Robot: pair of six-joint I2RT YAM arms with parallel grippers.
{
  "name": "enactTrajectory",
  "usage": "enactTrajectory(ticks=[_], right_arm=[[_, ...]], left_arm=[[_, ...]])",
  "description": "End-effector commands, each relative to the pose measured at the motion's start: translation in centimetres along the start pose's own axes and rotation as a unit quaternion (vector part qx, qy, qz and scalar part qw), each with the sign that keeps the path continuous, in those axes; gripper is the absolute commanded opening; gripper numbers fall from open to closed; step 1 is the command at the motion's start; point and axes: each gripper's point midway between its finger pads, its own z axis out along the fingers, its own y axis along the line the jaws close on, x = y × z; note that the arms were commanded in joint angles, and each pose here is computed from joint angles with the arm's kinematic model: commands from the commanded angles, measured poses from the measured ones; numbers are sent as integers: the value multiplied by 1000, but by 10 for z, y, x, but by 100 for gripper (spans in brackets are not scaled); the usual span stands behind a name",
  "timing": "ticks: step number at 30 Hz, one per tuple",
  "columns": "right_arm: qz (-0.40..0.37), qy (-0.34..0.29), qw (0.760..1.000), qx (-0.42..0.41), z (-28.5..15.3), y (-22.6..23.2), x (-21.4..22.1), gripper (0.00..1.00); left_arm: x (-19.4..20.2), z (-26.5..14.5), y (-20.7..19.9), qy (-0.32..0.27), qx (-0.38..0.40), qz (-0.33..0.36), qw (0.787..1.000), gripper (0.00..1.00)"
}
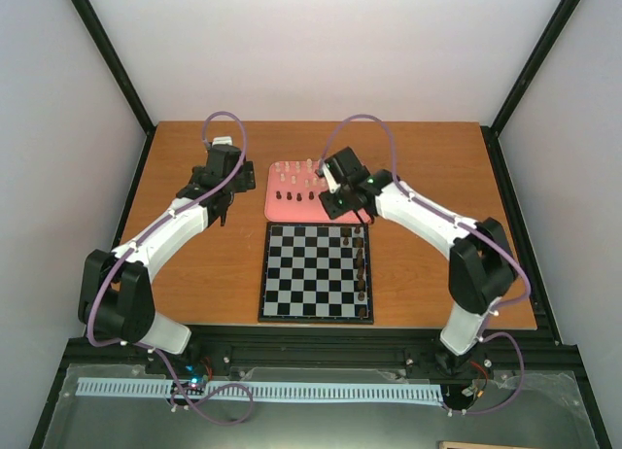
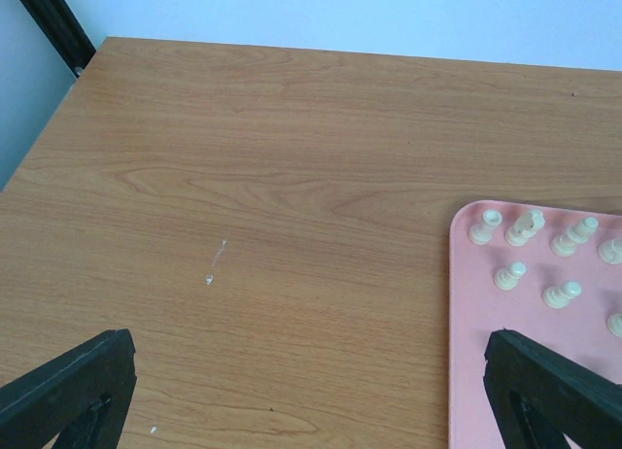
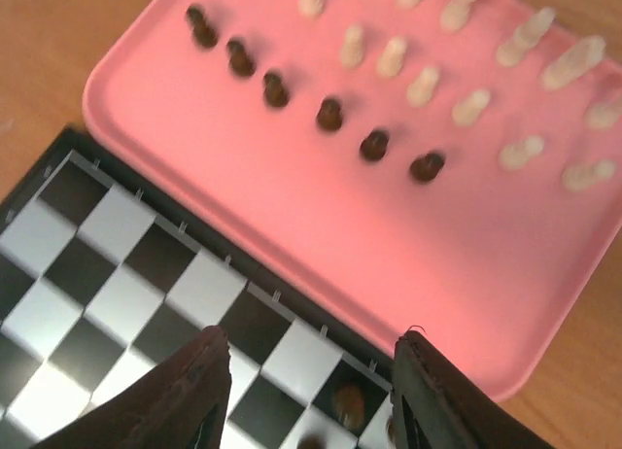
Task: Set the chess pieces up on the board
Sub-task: Pick up the chess piece from the storage box.
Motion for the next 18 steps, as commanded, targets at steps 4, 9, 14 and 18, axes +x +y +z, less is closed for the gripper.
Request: enactTrajectory(ticks=[4,9,14,18], right_arm=[[35,28,998,49,46,-38,-27,46],[48,38,996,68,76,-54,-36,45],[55,51,995,59,104,-61,-37,44],[62,54,994,70,115,-71,-37,40]], left_arm=[[-19,-12,2,-31,8,-16,999,100],[-18,-9,1,-28,4,-14,999,100],[-16,-4,1,-23,-3,-9,1000,100],[-16,-2,2,-22,-7,-7,1000,100]])
